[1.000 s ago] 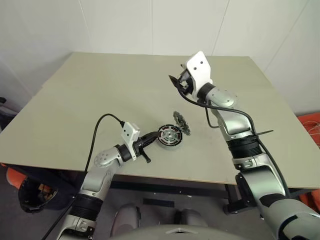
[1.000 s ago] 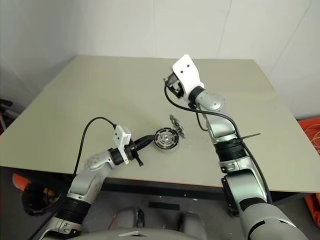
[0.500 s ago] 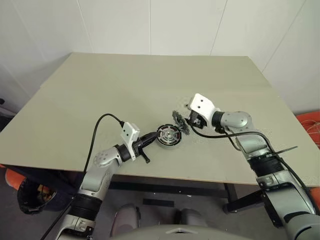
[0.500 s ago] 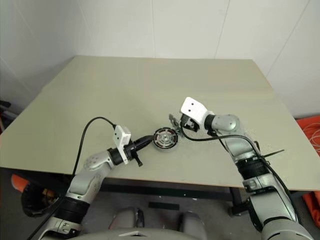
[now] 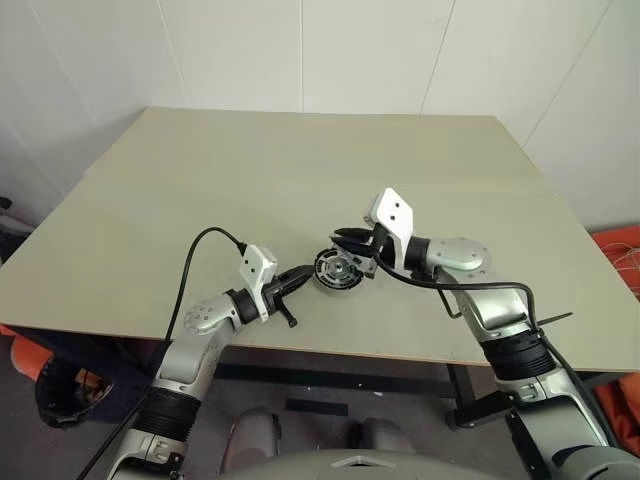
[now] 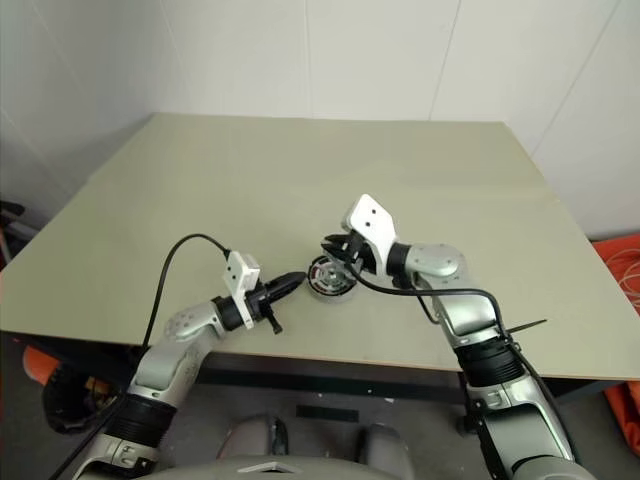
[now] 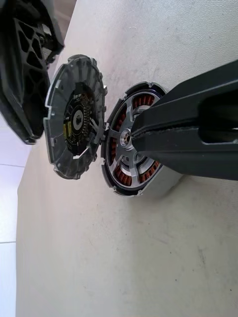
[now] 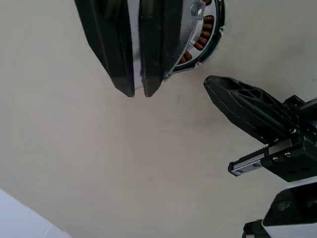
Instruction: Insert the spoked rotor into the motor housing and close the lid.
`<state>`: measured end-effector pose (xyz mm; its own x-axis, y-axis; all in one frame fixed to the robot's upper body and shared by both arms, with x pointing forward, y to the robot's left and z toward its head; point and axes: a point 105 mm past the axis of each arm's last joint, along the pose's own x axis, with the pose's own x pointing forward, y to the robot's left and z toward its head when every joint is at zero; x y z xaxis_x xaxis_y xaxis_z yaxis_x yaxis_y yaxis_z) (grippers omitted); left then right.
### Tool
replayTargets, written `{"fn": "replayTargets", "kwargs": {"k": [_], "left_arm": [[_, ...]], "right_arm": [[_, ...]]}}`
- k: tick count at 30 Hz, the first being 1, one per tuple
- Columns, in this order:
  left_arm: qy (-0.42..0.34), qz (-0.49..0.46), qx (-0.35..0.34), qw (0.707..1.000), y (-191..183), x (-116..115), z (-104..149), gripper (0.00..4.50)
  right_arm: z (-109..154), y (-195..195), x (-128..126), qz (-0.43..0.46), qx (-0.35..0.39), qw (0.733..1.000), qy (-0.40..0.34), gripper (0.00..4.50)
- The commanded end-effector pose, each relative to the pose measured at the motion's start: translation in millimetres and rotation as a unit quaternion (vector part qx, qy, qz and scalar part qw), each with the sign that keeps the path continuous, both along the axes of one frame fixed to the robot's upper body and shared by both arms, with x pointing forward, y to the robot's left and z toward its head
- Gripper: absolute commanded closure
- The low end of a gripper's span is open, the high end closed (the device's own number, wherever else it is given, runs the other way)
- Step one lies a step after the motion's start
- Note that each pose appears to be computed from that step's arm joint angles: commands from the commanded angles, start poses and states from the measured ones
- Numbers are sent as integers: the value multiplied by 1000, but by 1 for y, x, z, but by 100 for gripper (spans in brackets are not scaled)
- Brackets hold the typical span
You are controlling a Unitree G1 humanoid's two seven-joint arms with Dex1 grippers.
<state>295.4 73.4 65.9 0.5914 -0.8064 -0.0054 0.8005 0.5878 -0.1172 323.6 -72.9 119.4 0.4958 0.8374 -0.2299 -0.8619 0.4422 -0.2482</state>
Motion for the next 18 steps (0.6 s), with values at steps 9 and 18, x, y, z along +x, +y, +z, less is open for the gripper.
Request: {"fn": "replayTargets", "kwargs": {"k": [9,18], "left_arm": [[-26,-3,-6,1000,1,0,15,450],[-26,-1,-8,1000,1,0,15,450]], "right_arm": [[-19,10,-2,-26,26,999,35,447],[-42,14,-9,-45,39,995,75,447]]}}
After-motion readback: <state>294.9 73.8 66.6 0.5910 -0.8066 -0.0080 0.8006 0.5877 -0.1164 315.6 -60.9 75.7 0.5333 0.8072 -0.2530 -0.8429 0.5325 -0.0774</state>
